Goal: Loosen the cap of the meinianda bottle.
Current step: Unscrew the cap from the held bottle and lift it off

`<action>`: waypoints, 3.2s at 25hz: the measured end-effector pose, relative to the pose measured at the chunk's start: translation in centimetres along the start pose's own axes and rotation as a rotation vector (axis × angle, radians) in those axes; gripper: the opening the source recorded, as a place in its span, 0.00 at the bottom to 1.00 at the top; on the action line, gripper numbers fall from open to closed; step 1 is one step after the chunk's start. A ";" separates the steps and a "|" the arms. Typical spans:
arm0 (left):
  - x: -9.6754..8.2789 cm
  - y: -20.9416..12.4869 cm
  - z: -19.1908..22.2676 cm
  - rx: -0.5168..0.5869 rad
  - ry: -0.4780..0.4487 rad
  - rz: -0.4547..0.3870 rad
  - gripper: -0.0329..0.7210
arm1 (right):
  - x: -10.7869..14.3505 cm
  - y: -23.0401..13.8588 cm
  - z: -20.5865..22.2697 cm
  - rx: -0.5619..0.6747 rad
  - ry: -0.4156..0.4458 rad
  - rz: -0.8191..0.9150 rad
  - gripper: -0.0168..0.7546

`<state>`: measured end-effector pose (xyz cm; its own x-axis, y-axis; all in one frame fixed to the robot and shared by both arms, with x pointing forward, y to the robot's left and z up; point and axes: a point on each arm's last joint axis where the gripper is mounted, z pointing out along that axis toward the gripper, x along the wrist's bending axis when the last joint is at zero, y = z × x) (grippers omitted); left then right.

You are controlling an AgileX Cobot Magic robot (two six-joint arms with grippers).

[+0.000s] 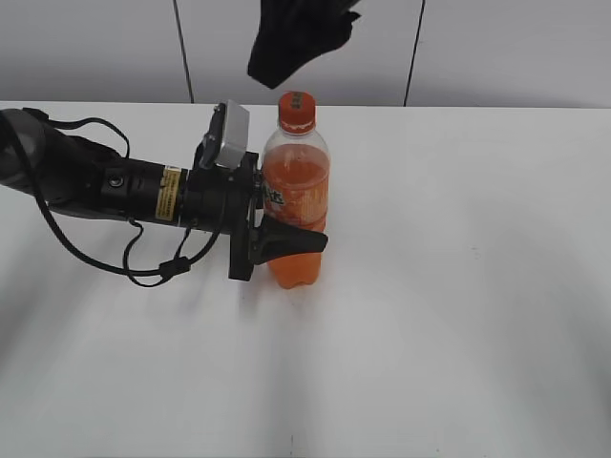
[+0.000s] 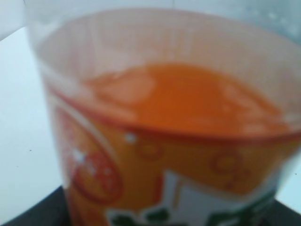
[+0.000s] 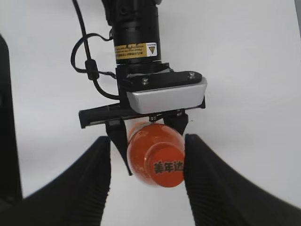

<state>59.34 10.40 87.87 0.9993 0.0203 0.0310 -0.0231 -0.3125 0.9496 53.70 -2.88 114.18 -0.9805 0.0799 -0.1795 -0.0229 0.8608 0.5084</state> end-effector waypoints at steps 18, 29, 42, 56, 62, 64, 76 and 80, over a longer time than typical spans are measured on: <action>0.1 0.0 0.0 0.001 0.008 -0.033 0.60 | -0.9 -1.0 -0.1 0.039 -0.152 1.233 0.51; 0.1 0.0 0.0 0.001 0.011 -0.041 0.60 | -1.4 -1.5 2.4 0.092 -0.152 1.309 0.51; 0.1 0.0 0.0 0.001 0.011 -0.042 0.60 | -1.6 -1.9 4.2 0.133 -0.137 1.324 0.51; 0.1 0.0 -0.1 0.001 0.010 -0.042 0.60 | -1.7 -2.0 5.4 0.155 -0.109 1.336 0.50; 0.1 0.0 -0.1 0.001 0.010 -0.042 0.60 | -1.7 -2.1 5.4 0.160 -0.112 1.329 0.46; 0.1 0.0 -0.1 0.001 0.010 -0.042 0.60 | -1.7 -2.1 5.4 0.160 -0.112 1.329 0.46; 0.1 0.0 -0.1 0.001 0.009 -0.041 0.60 | -1.6 -2.0 5.0 0.151 -0.111 1.325 0.44; 0.1 0.0 -0.1 0.001 0.009 -0.041 0.60 | -1.6 -2.0 5.0 0.151 -0.110 1.321 0.41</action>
<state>59.44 10.47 87.87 0.9991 0.0416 -0.0056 0.0183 -0.3117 0.9500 56.27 -2.21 109.28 -0.2292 0.9254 0.3017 0.9545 0.1530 0.2560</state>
